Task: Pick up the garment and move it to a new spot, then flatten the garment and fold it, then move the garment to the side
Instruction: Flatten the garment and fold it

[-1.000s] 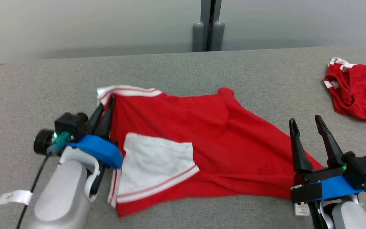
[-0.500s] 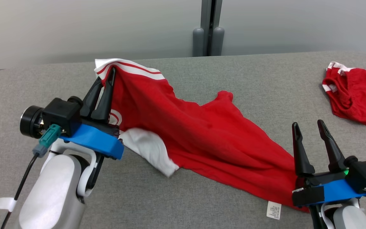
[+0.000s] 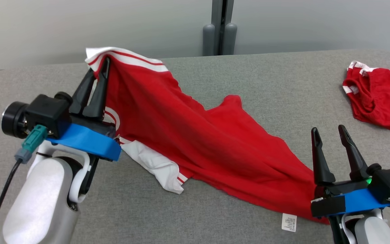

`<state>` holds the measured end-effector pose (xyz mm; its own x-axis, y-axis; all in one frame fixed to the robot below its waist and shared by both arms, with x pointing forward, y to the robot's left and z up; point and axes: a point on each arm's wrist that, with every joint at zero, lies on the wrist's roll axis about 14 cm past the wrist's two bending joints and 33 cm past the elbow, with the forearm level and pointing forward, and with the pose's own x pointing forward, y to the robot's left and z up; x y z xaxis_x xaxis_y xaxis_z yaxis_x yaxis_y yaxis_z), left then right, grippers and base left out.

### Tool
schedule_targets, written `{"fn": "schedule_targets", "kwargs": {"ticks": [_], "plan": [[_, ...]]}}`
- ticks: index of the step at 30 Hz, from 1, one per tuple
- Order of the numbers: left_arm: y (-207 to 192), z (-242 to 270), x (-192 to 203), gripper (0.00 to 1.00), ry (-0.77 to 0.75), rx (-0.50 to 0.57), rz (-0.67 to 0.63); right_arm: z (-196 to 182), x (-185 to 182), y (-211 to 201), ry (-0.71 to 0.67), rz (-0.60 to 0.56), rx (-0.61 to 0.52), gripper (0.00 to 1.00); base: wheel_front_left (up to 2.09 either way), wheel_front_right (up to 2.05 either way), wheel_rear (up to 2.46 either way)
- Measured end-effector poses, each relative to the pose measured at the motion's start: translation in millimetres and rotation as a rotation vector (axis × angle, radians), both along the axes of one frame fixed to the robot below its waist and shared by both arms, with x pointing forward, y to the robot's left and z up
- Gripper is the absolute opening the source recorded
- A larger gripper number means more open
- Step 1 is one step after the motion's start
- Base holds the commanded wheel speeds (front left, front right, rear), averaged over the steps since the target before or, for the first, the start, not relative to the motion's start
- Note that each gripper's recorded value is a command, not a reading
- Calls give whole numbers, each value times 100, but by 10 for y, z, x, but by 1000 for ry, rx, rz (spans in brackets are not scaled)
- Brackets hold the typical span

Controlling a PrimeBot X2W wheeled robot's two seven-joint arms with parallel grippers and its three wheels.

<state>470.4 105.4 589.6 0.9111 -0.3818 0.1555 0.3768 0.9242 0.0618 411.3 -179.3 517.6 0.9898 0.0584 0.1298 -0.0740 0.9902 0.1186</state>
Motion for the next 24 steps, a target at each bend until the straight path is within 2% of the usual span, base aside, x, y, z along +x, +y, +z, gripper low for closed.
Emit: {"fn": "schedule_targets", "kwargs": {"ticks": [6,15,24], "plan": [[-6,114,90,0,-32,22,-7,-42,-10,-39,12,-11,-1,100,0,0,0],[-249,352,379,0,-97,53,-77,-117,21,-172,34,-47,-12,100,0,0,0],[-409,16,958,0,-13,100,-108,-210,23,-446,64,-122,-38,100,0,0,0]]}}
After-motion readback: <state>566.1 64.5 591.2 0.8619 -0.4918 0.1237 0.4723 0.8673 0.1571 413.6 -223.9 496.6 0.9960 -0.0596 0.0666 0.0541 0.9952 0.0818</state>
